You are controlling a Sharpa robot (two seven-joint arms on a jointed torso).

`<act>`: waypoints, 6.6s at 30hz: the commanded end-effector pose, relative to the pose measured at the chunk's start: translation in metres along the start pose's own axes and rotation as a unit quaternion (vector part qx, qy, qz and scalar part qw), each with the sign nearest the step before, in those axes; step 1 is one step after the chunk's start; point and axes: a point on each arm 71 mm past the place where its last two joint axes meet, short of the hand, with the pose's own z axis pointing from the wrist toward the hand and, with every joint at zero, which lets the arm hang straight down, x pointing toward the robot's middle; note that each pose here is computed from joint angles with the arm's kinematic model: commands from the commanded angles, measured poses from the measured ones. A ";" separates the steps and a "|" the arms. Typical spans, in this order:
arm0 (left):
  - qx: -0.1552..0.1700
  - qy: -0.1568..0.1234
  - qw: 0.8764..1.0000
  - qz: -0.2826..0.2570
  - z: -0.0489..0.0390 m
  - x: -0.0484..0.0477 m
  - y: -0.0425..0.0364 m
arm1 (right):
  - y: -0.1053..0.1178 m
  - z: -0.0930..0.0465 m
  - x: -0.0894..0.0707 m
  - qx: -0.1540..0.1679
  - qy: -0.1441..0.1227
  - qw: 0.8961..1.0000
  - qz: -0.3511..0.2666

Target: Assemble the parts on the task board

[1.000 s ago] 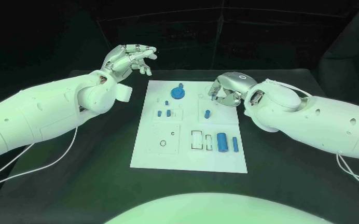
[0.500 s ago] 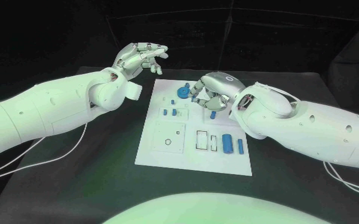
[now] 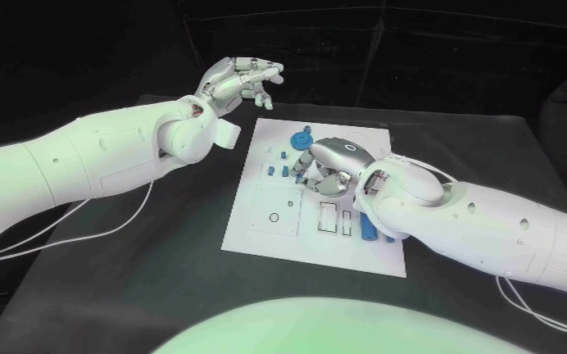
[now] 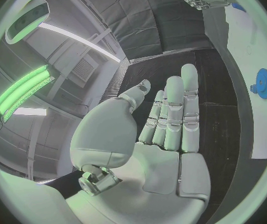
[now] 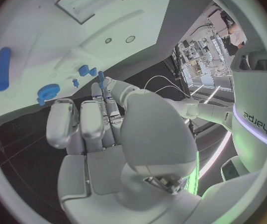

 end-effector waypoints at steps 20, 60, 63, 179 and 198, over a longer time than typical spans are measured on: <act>0.007 0.004 1.000 -0.004 0.0040 0.0050 -0.0024 | 0.005 0.008 0.029 -0.011 0.045 0.998 -0.030; -0.009 -0.005 1.000 0.001 0.0052 0.0020 0.0005 | 0.009 0.011 0.045 -0.011 0.074 0.997 -0.032; -0.009 -0.005 1.000 0.001 0.0052 0.0019 0.0005 | 0.008 0.010 0.045 -0.009 0.079 0.996 -0.034; -0.014 -0.003 1.000 0.000 0.0066 0.0004 0.0020 | 0.015 0.008 0.048 0.003 0.087 0.993 -0.076; -0.014 -0.003 1.000 0.000 0.0068 0.0002 0.0022 | 0.016 0.009 0.047 -0.002 0.081 0.994 -0.070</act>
